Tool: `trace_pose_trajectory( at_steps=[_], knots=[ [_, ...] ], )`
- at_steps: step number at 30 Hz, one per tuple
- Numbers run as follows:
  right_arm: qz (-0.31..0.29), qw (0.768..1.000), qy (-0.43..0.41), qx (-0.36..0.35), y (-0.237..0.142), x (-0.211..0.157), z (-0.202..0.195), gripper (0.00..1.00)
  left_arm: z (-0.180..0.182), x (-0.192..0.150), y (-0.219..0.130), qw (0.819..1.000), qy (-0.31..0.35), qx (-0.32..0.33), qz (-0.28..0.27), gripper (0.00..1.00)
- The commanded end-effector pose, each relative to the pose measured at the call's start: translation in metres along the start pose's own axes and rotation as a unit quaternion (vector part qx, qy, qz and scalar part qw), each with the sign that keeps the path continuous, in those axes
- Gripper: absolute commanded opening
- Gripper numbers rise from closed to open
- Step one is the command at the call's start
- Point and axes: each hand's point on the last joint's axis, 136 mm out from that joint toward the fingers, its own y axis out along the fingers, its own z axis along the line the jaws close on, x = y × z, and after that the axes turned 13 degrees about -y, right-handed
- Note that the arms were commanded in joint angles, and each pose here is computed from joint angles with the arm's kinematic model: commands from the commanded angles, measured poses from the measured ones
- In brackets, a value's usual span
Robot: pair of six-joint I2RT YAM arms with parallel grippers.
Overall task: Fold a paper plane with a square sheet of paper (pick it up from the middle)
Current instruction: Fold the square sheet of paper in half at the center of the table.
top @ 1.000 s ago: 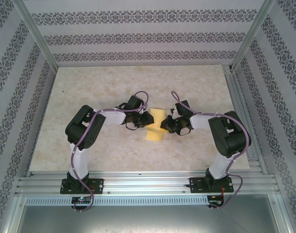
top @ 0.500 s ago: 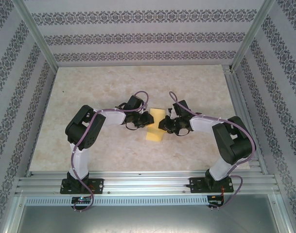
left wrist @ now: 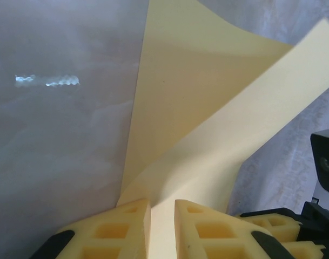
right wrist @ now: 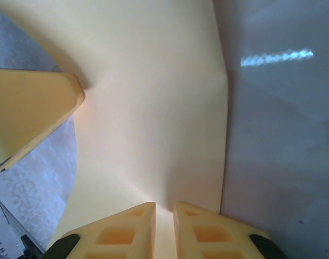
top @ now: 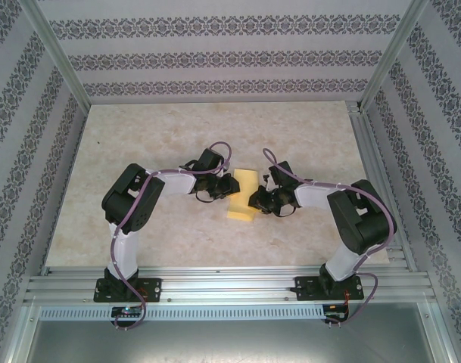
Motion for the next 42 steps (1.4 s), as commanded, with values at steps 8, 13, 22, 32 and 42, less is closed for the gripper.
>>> trace_pose_trajectory(
  at_steps=[8,13,22,32,42],
  knots=[
    [0.002,1.0,-0.01,0.01,-0.002,-0.015,0.015,0.17,0.034,-0.01,0.02,0.999,-0.005,0.051,0.018,0.22],
    [0.024,1.0,0.008,-0.016,0.013,-0.033,-0.007,0.17,0.035,-0.01,0.02,0.998,-0.005,0.051,0.019,0.21],
    [0.0,1.0,-0.014,0.008,-0.008,-0.021,0.02,0.18,0.035,-0.01,0.019,0.998,-0.004,0.052,0.019,0.22],
    [0.011,1.0,-0.003,0.006,0.003,-0.04,0.01,0.18,0.034,-0.011,0.02,0.998,-0.004,0.051,0.022,0.22],
    [0.016,1.0,-0.001,-0.01,-0.001,-0.047,0.004,0.17,0.034,-0.011,0.02,0.998,-0.003,0.053,0.022,0.21]
  ],
)
